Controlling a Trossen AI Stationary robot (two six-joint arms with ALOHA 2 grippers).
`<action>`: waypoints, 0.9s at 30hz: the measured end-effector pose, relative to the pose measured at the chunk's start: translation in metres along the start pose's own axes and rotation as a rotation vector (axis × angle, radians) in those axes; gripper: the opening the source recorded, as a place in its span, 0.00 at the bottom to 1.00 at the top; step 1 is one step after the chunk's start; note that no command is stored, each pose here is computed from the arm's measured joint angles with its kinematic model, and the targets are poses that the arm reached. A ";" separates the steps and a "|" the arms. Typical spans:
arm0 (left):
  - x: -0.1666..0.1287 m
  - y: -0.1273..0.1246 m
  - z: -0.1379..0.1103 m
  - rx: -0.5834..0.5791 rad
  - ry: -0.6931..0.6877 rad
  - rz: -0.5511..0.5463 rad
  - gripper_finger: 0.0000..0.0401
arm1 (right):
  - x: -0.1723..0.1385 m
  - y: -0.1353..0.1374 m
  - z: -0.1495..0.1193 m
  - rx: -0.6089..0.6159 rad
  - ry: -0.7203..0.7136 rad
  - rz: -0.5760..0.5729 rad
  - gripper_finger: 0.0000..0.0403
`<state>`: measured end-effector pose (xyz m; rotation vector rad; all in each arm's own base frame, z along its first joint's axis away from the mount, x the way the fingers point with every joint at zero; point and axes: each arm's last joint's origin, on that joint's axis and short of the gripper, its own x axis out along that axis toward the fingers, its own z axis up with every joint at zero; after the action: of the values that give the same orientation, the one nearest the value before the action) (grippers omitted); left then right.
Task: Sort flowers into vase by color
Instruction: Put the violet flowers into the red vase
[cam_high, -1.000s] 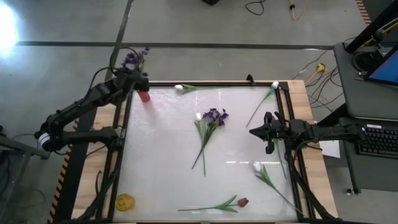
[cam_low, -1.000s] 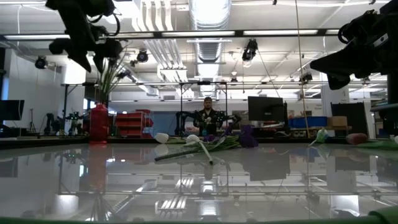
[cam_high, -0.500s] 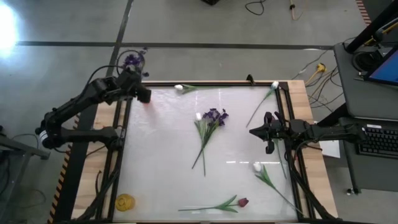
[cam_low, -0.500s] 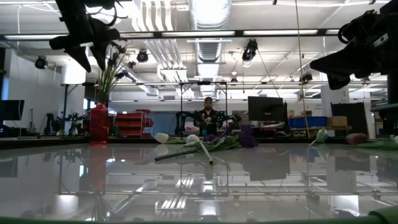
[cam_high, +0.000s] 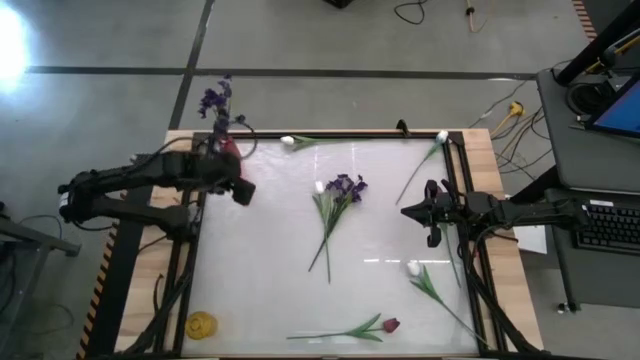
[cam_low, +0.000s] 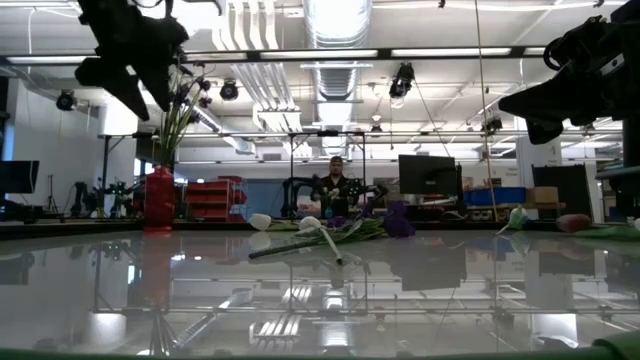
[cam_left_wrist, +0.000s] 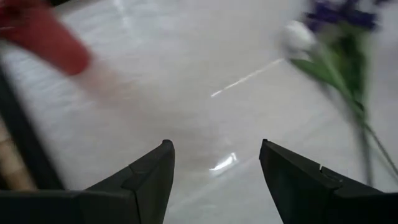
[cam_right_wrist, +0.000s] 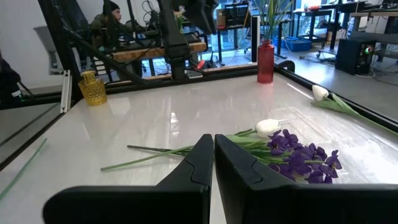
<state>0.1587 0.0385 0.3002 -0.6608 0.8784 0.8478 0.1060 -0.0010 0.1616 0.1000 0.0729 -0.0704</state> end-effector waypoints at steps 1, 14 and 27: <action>-0.001 -0.006 -0.004 0.024 -0.007 -0.025 0.56 | 0.000 0.000 0.000 0.000 0.000 0.000 0.02; 0.025 -0.104 -0.084 0.299 -0.255 -0.525 0.52 | 0.000 0.000 0.000 0.000 0.000 0.000 0.02; 0.112 -0.201 -0.094 0.363 -0.357 -0.459 0.50 | 0.000 0.000 0.000 0.000 0.000 0.000 0.02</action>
<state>0.3340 -0.0978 0.1881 -0.3529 0.5064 0.3596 0.1060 -0.0010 0.1616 0.1001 0.0727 -0.0702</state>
